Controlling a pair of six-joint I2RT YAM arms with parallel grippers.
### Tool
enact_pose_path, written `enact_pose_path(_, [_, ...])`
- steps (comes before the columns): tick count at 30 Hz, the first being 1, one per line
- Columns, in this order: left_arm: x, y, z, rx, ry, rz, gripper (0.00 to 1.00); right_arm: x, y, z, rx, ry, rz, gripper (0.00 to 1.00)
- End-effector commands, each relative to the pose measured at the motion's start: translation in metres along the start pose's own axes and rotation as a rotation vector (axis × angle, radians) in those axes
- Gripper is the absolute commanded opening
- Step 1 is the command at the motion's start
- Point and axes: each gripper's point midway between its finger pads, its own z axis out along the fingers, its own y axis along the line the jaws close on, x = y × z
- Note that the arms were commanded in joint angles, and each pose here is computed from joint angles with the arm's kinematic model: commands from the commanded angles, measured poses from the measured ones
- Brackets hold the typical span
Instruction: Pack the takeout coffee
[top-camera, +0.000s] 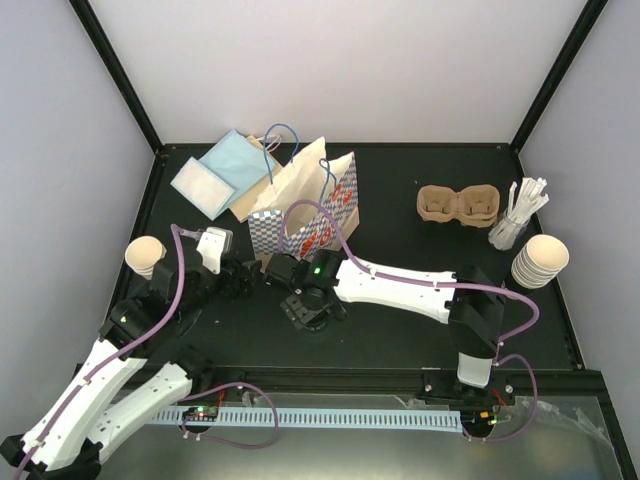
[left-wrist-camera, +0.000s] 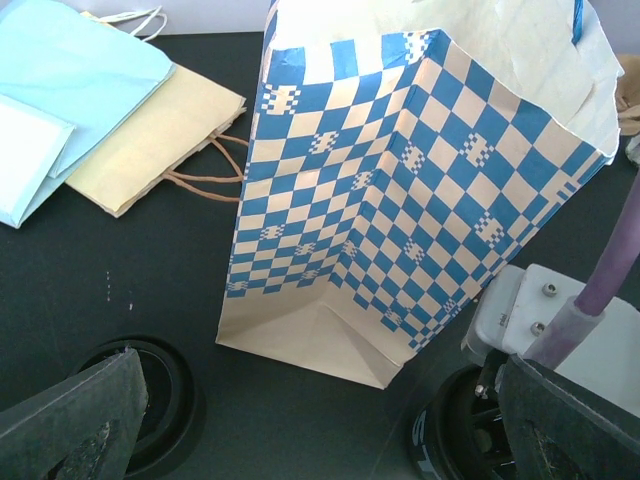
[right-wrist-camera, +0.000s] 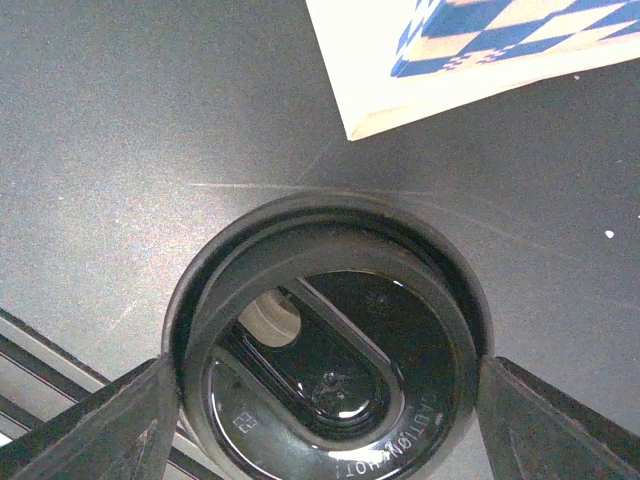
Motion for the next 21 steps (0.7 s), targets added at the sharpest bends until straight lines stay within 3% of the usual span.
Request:
enact_pose_path(1, [-0.008,0.000,-0.002,0.005,-0.037,-0.003,0.99,-0.008,-0.004,-0.017,0.016,-0.042,0.005,0.83])
enact_pose_path(7, [-0.009,0.002,-0.001,-0.021,-0.014,0.000,0.99,-0.010,-0.006,-0.031,-0.009,-0.083,0.011,0.83])
enact_pose_path(21, [-0.009,0.000,0.000,-0.009,-0.019,0.011,0.99,-0.007,0.003,-0.007,-0.007,-0.024,-0.015,0.87])
